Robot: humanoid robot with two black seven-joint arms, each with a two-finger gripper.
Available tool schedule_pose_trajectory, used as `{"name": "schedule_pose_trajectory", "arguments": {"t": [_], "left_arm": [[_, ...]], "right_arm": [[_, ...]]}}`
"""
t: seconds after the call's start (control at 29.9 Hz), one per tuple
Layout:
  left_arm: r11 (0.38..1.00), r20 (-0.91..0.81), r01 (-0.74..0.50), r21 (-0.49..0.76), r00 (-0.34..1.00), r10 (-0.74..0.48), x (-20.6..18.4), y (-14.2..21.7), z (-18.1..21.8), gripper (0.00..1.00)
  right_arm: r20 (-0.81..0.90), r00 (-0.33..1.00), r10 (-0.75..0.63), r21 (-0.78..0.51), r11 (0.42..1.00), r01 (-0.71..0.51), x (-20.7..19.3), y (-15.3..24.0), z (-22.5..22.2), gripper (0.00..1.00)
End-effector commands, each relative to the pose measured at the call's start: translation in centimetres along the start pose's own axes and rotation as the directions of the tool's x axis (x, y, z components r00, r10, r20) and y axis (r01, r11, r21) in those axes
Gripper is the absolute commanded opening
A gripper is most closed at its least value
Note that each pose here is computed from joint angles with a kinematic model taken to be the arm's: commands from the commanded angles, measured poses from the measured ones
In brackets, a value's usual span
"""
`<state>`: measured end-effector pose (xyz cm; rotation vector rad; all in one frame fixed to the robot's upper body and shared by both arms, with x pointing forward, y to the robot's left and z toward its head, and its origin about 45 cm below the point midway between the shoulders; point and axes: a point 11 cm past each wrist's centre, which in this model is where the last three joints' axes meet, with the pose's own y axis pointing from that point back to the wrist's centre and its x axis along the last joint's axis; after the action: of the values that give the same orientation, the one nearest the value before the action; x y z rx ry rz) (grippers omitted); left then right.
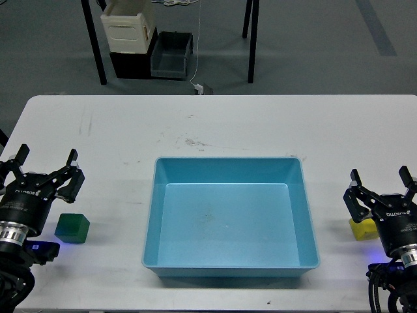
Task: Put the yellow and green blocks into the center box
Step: 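Raise the right gripper away from the yellow cube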
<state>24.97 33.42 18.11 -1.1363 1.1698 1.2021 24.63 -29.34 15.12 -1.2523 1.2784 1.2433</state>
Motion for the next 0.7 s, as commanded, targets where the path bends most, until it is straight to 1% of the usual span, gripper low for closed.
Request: {"name": "schedule_pose_trajectory", "arguments": {"t": [0.0, 0.17, 0.27, 0.4, 0.47, 0.67], "left_arm": [[1.000, -0.004, 0.001, -0.004, 1.000, -0.001, 0.0, 0.0, -0.1, 1.00], [1.000, -0.005, -0.004, -0.002, 1.000, 0.004, 0.2, 0.0, -0.1, 1.00], [1.000, -0.006, -0.007, -0.010, 1.000, 0.007, 0.3, 0.0, 0.0, 1.00], [1.000, -0.007, -0.016, -0.016, 1.000, 0.016, 0.7, 0.1, 0.1, 1.00], [1.000, -0.006, -0.021, -0.021, 1.000, 0.021, 0.8, 0.1, 0.2, 1.00], [0.999, -0.006, -0.029, -0.025, 1.000, 0.029, 1.1, 0.2, 0.3, 1.00]], "right_arm": [[-0.003, 1.000, 0.002, 0.006, 1.000, -0.002, 0.1, -0.1, -0.2, 1.00], [-0.009, 0.999, 0.031, 0.018, 0.999, -0.031, 1.1, -0.1, -0.6, 1.00], [-0.066, 0.997, 0.036, 0.019, 0.999, -0.035, 1.3, -0.3, -0.8, 1.00], [-0.255, 0.967, 0.020, 0.024, 1.000, -0.014, 0.5, -0.8, -1.7, 1.00], [-0.368, 0.930, 0.010, 0.019, 1.000, -0.003, -0.2, -1.3, -2.2, 1.00], [-0.667, 0.744, -0.025, -0.011, 1.000, 0.024, -2.3, -2.5, -4.5, 1.00]]}}
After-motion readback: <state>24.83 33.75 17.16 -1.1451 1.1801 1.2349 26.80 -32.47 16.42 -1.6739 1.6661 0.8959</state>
